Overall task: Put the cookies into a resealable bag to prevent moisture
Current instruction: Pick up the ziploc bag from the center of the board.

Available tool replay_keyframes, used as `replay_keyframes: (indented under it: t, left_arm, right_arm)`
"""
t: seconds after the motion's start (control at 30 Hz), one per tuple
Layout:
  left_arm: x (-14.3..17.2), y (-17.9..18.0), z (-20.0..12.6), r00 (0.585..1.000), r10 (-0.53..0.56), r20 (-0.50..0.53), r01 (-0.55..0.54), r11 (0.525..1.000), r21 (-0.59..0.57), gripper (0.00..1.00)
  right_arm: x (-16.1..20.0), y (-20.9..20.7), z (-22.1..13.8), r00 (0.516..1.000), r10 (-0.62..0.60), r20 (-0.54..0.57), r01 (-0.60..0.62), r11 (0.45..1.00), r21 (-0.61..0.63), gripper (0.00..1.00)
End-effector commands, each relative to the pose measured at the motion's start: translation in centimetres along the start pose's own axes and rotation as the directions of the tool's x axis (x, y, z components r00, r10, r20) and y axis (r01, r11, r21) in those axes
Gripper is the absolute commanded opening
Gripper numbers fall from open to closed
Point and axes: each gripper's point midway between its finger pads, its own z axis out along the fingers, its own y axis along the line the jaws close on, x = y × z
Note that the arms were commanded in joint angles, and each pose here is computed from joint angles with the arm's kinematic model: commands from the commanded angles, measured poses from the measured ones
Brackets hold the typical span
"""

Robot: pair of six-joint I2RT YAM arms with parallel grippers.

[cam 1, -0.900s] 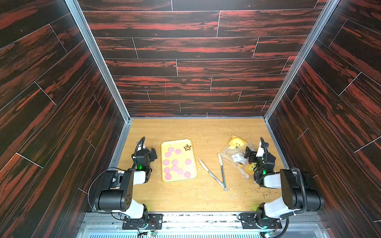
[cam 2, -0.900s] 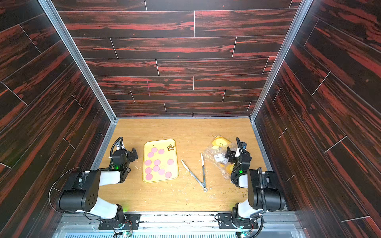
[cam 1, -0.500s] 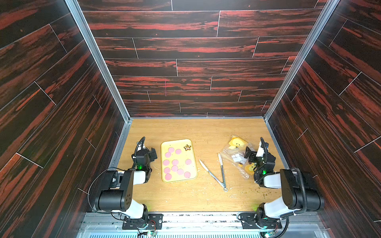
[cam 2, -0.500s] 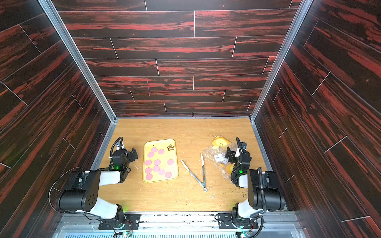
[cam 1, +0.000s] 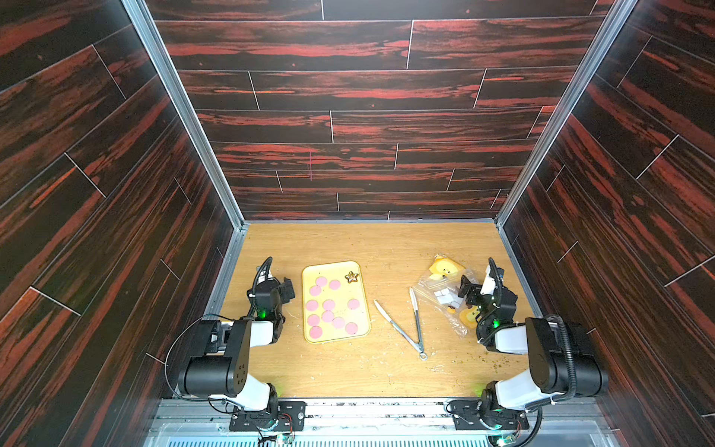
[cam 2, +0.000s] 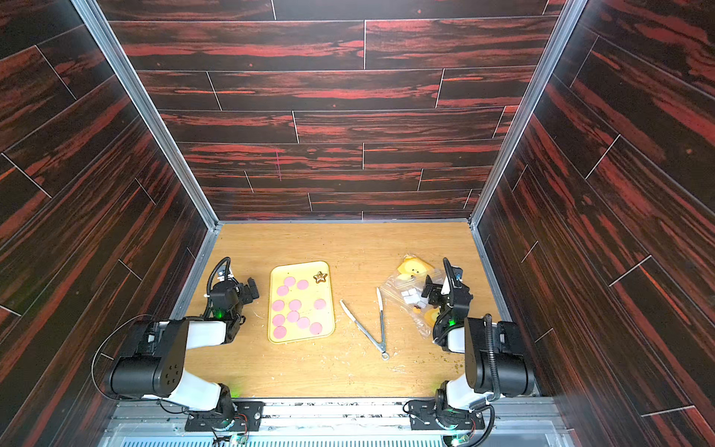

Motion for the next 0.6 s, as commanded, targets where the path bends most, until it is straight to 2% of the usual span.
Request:
replay_keyframes:
  t: [0.0,0.07,0.17,0.27,0.33,0.4,0.47,0.57]
  left_arm:
    - [-1.3,0.2,0.2,0.999,0.002,0.037,-0.002,1.000,-0.009,0.99]
    - [-1.4,0.2,0.1,0.999,0.002,0.044,-0.001,1.000,-0.010,0.99]
    - [-3.1,0.2,-0.6,0.996,-0.004,0.091,0.005,1.000,-0.009,0.99]
    - [-4.8,0.3,-1.7,0.999,0.002,0.040,-0.002,1.000,-0.011,0.99]
    - [-5.9,0.3,-2.3,0.999,-0.041,-0.017,0.041,0.999,-0.020,0.99]
    - [-6.8,-0.7,-2.8,0.992,-0.103,-0.072,0.105,0.994,0.022,0.99]
    - [-7.2,-2.3,-3.1,0.978,-0.156,-0.141,0.170,0.981,0.094,0.99]
    - [-6.9,-5.1,-3.6,0.934,-0.239,-0.267,0.297,0.933,0.203,0.99]
  right_arm:
    - [-2.3,0.3,0.3,0.999,-0.025,0.026,0.025,1.000,-0.010,0.98]
    - [-3.5,0.1,0.5,1.000,-0.019,-0.022,0.019,1.000,0.017,0.98]
    - [-5.6,0.6,0.5,0.992,0.060,-0.115,-0.057,0.998,0.033,0.98]
    - [-5.8,1.9,0.4,0.962,0.132,-0.241,-0.118,0.990,0.073,0.98]
    - [-4.2,2.3,0.1,0.914,0.198,-0.355,-0.153,0.976,0.152,0.98]
    - [-2.1,2.7,-0.4,0.833,0.300,-0.464,-0.206,0.948,0.243,0.97]
    - [-0.6,3.2,-1.1,0.753,0.398,-0.525,-0.246,0.909,0.336,0.98]
    - [0.7,4.0,-1.7,0.680,0.480,-0.555,-0.244,0.861,0.447,0.98]
